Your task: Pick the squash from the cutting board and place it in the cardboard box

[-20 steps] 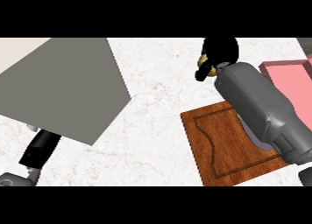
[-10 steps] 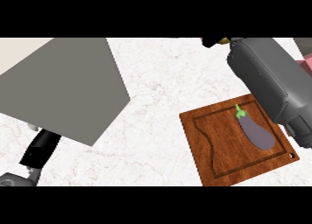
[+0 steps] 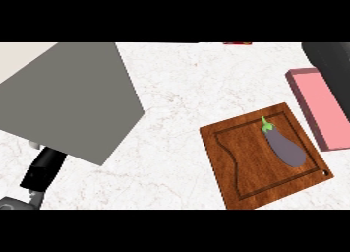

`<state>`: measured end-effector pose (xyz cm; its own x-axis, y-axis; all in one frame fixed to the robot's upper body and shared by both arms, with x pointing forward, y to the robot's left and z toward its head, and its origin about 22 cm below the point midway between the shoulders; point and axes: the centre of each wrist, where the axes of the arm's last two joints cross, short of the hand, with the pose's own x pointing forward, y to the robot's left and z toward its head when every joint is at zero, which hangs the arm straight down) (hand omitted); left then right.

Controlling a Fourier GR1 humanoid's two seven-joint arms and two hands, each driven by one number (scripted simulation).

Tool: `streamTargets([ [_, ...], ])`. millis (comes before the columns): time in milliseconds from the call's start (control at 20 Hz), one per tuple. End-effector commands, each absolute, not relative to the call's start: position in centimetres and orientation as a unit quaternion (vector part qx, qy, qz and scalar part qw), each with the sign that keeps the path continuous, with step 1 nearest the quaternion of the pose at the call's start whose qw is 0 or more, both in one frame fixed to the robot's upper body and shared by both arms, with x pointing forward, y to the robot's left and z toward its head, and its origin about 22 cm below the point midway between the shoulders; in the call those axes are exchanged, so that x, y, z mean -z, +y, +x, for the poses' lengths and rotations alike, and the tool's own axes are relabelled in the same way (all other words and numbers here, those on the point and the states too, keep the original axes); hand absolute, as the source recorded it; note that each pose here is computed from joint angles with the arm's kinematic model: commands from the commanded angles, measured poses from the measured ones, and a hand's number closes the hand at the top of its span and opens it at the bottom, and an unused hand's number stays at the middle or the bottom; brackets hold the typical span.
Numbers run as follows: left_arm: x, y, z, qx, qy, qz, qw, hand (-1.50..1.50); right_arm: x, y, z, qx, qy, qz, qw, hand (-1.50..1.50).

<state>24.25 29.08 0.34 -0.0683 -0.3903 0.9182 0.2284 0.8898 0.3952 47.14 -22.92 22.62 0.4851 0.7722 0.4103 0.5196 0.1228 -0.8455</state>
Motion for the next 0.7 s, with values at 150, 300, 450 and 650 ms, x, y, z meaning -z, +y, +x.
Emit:
streamTargets([
  [150, -6.1, 27.2, 27.9, 0.232, -0.760, 0.047, 0.605, 0.00, -21.2, -30.5, 46.2, -0.072, -0.447, -0.686, 0.569, 1.50],
  [300, -6.1, 27.9, 27.9, 0.233, -0.759, 0.043, 0.607, 0.00, -22.4, -33.2, 45.6, -0.107, -0.410, -0.680, 0.598, 1.50],
  [450, -5.8, 27.9, 27.1, 0.230, -0.758, 0.046, 0.609, 0.00, -20.8, -34.7, 45.2, -0.138, -0.365, -0.650, 0.652, 1.50],
  [650, -5.2, 27.6, 27.1, 0.229, -0.754, 0.038, 0.614, 0.00, -20.5, -38.6, 43.9, -0.153, -0.340, -0.589, 0.717, 1.50],
])
